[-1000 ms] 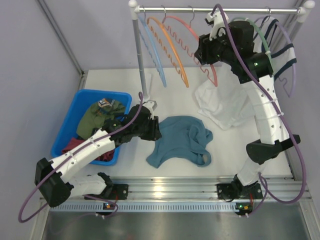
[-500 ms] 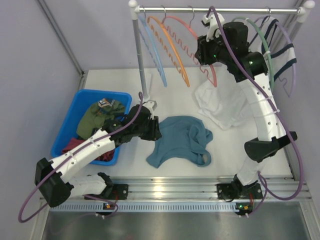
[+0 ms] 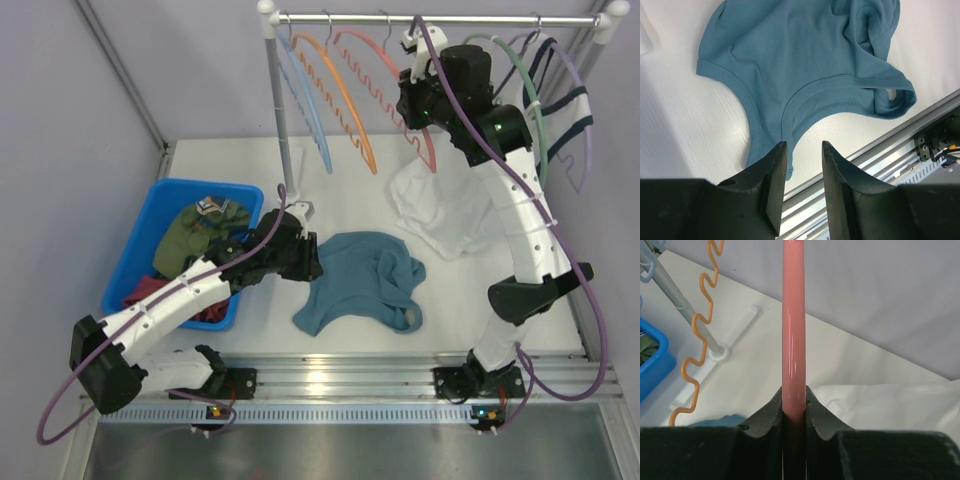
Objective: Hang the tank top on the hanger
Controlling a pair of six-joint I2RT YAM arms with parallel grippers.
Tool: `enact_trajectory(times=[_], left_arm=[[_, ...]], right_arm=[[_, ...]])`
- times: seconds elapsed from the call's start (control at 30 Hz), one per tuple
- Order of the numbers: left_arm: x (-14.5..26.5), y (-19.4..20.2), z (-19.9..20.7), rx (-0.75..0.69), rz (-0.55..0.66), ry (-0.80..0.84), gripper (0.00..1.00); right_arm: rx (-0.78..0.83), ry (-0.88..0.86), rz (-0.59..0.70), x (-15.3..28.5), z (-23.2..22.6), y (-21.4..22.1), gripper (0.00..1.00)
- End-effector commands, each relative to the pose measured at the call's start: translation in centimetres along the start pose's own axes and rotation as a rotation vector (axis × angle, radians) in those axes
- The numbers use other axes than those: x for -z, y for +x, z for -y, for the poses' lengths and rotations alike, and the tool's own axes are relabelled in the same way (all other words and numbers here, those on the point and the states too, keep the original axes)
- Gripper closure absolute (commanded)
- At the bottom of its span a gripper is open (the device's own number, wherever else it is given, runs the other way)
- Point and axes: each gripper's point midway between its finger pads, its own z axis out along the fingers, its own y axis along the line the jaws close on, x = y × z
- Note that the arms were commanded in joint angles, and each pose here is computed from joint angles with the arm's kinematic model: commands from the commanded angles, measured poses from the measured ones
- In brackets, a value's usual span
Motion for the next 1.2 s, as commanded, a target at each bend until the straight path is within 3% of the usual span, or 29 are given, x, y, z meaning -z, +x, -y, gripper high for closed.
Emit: enact_trajectory(times=[0.0, 0.47, 1.17], left_arm=[[-0.1, -0.6, 0.4, -0.002, 0.014, 0.013, 0.61], [-0.2, -0.7, 0.5, 0.000, 0.015, 0.012, 0.61], [-0.2, -0.6, 0.4, -0.002, 0.014, 0.014, 0.61]], right_arm=[[0.002, 0.050, 0.098, 1.6, 0.6, -2.8, 1.00], [-0.027, 0.081, 0.209, 3.4, 1.1, -5.4, 1.00], [-0.041, 0.081, 0.257, 4.5, 1.1, -6.1, 1.00]])
